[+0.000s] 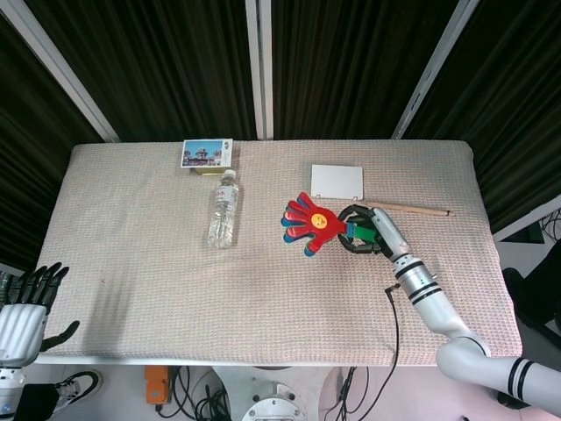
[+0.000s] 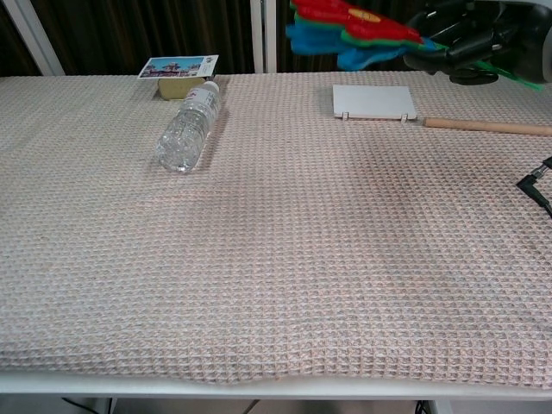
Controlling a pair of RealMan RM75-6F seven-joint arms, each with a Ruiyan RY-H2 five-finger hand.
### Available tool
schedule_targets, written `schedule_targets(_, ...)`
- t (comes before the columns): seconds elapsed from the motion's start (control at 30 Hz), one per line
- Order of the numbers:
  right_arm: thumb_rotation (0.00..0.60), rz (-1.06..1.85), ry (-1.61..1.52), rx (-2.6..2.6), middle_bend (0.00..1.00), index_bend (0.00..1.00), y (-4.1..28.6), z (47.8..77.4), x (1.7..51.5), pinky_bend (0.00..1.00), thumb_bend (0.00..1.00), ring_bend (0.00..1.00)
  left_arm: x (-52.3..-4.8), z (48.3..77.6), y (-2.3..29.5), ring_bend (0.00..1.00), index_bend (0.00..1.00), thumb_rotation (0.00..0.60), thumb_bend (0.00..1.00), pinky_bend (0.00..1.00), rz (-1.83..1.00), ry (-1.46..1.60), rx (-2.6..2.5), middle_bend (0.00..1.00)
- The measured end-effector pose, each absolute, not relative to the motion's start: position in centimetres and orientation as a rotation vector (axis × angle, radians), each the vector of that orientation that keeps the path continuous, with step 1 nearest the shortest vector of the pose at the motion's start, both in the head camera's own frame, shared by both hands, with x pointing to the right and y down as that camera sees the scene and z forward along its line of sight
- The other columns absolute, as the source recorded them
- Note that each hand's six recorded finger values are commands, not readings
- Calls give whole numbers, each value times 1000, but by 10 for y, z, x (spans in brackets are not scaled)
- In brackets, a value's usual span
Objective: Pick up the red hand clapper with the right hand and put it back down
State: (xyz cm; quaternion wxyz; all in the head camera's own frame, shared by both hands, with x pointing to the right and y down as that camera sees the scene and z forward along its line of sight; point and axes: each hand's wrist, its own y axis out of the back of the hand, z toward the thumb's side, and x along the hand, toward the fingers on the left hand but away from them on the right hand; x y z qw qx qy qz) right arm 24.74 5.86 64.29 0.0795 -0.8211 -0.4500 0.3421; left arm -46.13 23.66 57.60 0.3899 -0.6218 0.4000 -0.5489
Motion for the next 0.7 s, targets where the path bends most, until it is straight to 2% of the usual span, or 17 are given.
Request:
schedule_targets(0.23, 600, 1148, -1045, -2163, 939, 999, 69, 662, 240, 1000, 498, 985, -463, 575, 237, 0, 38, 600, 181, 0, -1397, 1022, -1577, 0)
schedule_targets(0.63, 600, 1101, -1129, -2196, 939, 995, 80, 686, 223, 1000, 473, 985, -465, 575, 237, 0, 38, 600, 180, 0, -1400, 1023, -1576, 0)
schedule_targets(0.7, 600, 1103, -1120, -2197, 939, 978, 82, 693, 221, 1000, 434, 964, -466, 575, 237, 0, 38, 600, 180, 0, -1401, 1023, -1575, 0)
